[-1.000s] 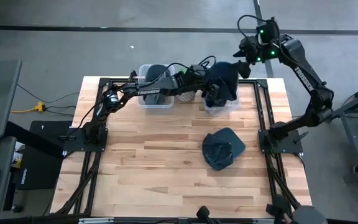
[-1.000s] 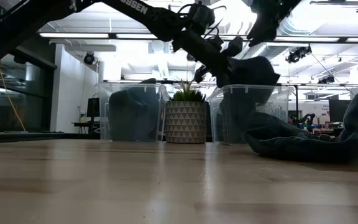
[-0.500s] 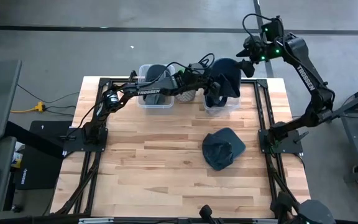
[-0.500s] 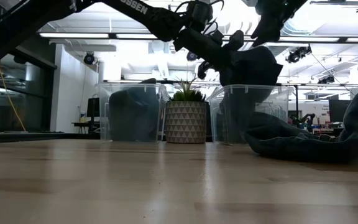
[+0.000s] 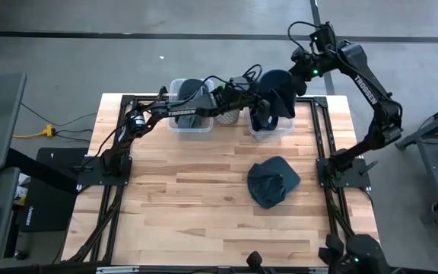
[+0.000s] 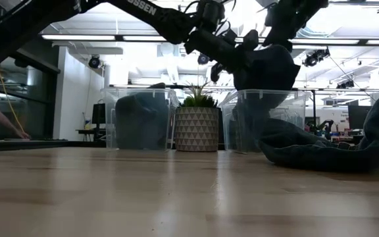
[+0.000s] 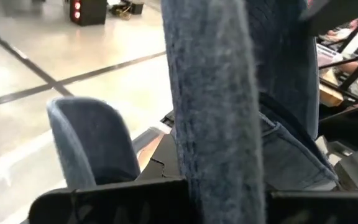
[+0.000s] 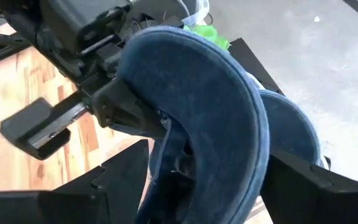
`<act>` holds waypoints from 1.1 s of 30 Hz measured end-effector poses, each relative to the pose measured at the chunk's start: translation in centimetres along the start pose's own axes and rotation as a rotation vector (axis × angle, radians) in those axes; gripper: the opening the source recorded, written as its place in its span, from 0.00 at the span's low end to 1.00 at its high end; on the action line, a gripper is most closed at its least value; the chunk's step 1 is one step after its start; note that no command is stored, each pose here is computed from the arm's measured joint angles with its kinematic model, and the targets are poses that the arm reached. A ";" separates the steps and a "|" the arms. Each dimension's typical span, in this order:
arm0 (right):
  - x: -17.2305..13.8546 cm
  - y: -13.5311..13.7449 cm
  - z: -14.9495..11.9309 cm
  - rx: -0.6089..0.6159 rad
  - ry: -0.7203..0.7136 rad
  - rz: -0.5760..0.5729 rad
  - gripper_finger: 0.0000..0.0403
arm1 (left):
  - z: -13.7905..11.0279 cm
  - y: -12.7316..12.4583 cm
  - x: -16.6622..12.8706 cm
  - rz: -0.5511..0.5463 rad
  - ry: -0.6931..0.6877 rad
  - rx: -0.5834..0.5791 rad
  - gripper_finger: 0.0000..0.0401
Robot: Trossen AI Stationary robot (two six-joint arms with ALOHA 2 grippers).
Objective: Pick & Place hat
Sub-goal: Put the left blue cap into the right transparent bin
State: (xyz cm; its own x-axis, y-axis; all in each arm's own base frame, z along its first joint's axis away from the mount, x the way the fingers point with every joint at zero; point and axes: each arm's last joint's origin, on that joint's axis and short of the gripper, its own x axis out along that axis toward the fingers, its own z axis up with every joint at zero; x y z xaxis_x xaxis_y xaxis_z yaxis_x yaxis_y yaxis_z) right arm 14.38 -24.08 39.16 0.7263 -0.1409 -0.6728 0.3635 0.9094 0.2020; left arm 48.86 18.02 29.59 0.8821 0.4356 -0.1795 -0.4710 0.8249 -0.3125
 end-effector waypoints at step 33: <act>0.3 -0.4 -0.1 0.094 0.027 -0.049 0.01 | -0.1 0.2 -0.3 -0.025 0.070 0.029 0.38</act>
State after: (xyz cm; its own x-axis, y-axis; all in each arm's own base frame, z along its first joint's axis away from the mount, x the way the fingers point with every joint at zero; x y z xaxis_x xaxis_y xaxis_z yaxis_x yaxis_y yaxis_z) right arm 14.41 -24.42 38.85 0.6908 -0.1722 -0.7023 0.4520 0.8609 0.2335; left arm 48.50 18.05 29.44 0.8901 0.3891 -0.2375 -0.4473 0.8458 -0.2907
